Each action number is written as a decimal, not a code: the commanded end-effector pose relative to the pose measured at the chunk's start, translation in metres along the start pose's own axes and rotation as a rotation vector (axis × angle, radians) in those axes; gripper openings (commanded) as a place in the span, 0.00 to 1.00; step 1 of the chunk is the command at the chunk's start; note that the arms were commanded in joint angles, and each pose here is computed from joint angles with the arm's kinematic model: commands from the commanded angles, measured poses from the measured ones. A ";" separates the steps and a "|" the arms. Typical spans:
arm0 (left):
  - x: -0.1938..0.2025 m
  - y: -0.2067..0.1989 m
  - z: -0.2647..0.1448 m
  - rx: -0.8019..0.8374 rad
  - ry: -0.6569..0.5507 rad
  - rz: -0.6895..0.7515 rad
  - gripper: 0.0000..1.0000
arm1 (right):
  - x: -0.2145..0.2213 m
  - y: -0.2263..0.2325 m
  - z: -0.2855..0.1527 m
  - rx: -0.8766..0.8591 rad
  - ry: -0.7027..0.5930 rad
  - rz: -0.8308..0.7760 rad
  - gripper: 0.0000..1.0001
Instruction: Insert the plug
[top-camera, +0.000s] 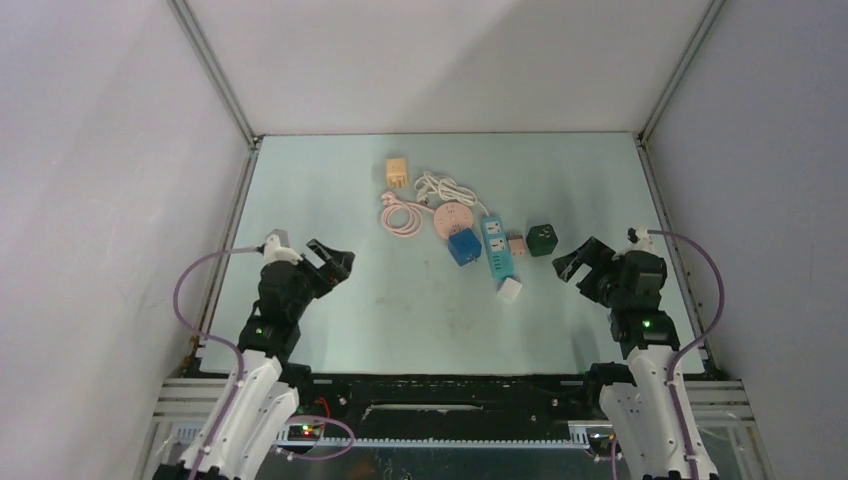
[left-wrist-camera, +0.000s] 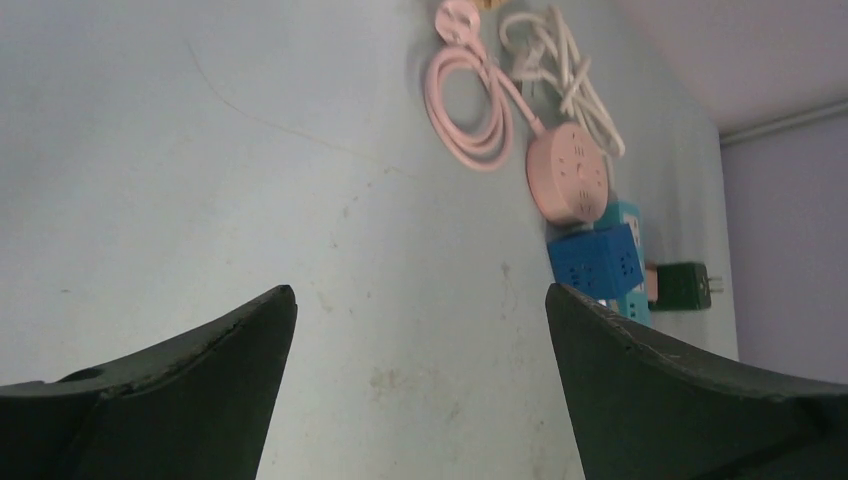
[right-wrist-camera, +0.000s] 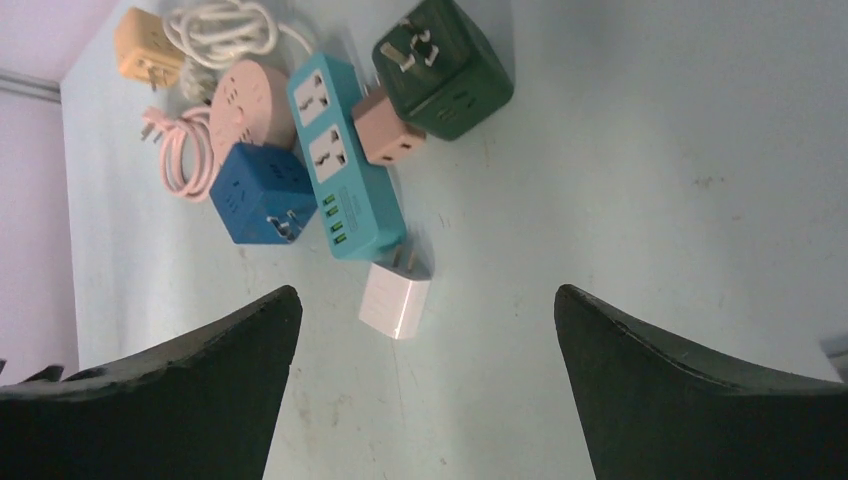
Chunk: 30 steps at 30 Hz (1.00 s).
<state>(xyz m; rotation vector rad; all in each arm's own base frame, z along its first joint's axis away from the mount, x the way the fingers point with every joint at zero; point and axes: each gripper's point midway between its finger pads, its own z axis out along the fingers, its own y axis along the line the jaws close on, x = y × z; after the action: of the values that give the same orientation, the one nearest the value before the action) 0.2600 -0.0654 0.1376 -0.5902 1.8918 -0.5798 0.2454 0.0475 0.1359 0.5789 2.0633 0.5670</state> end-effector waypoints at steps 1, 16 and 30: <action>0.015 -0.023 0.012 0.119 0.102 -0.018 0.98 | 0.017 0.003 0.007 -0.035 0.093 0.003 1.00; 0.085 -0.116 -0.007 0.446 0.415 0.183 0.98 | 0.087 0.047 0.058 -0.049 0.434 -0.347 1.00; 0.036 -0.143 -0.052 0.544 0.234 0.207 0.98 | 0.108 0.050 0.128 0.295 0.511 -0.715 1.00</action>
<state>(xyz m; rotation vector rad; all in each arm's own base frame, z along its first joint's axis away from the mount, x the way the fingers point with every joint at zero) 0.2209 -0.2022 0.1917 0.0166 1.9478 -1.0620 0.2995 0.1954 0.0436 -0.1935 2.6240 0.1938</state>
